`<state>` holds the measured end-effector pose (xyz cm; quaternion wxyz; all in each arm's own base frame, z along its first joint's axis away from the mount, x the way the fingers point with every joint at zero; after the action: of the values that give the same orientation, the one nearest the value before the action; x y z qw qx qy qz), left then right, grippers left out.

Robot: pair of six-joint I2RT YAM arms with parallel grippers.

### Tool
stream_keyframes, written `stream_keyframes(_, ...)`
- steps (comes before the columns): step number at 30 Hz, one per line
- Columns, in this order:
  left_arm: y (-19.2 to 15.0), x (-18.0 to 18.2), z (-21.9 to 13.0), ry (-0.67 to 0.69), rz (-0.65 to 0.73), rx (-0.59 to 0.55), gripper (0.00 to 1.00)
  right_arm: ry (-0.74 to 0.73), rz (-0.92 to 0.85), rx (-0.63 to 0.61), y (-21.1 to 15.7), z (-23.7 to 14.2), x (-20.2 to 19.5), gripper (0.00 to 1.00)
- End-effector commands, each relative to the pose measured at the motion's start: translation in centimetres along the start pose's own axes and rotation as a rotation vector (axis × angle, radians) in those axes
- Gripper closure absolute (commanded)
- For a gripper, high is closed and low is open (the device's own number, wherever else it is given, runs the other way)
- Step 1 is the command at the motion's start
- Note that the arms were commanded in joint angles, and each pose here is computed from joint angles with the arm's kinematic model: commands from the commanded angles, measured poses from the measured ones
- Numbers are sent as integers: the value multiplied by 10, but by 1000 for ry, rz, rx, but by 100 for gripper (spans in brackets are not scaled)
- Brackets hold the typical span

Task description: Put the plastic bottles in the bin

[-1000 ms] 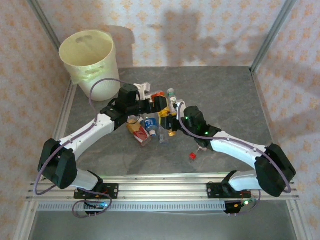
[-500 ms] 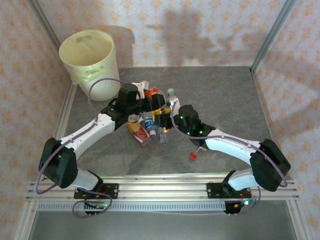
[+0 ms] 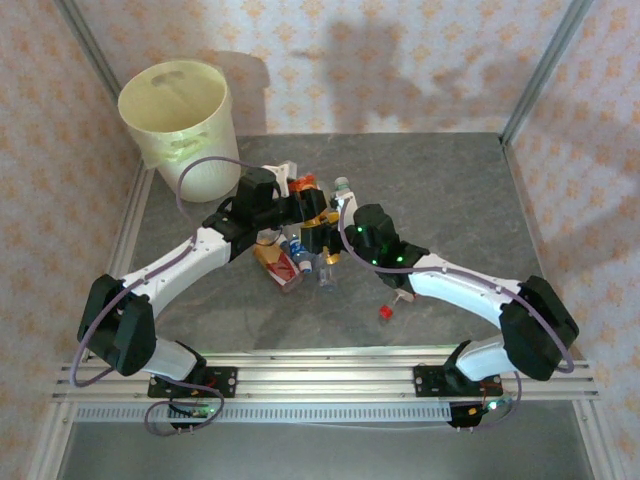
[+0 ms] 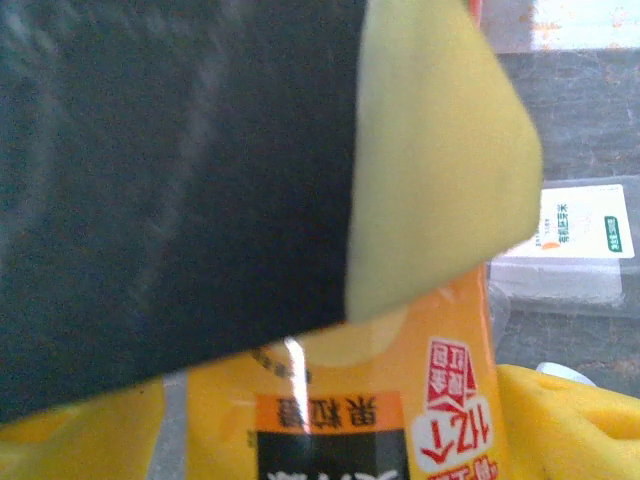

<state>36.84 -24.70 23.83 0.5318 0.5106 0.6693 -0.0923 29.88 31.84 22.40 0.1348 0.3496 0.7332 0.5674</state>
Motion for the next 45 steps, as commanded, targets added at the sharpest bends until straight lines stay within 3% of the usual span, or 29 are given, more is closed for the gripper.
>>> stream_keyframes(1,14,-2,-3,32,20,-68,43,0,-11,0,6,-2,3,11)
stream_keyframes(2,16,1,-5,45,20,-80,43,-10,-12,-6,7,-4,1,1)
stream_keyframes(17,51,6,-51,239,171,-269,41,-193,-57,-122,30,-44,-23,1)
stream_keyframes(23,76,11,-86,412,243,-387,42,-548,27,-131,25,-64,-78,1)
stream_keyframes(26,93,11,-108,520,293,-452,42,-653,47,-107,16,-72,-96,1)
stream_keyframes(35,151,-10,-162,693,380,-702,42,-698,89,-96,12,-77,-107,1)
stream_keyframes(45,231,-49,-199,646,392,-914,43,-746,166,-124,15,-87,-115,1)
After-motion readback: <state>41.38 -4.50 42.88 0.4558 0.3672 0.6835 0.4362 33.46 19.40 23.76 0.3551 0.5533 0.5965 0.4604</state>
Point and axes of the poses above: each hand's point on the last joint's axis, 136 mm out from that joint toward the fingers, its own z axis out along the fingers, its own x axis along the line the jaws close on, y = z × x, the point moved 1 cm from there along -z, back along the fingers, and after that the axes turned 11 degrees about -z, right-handed, at the moved point
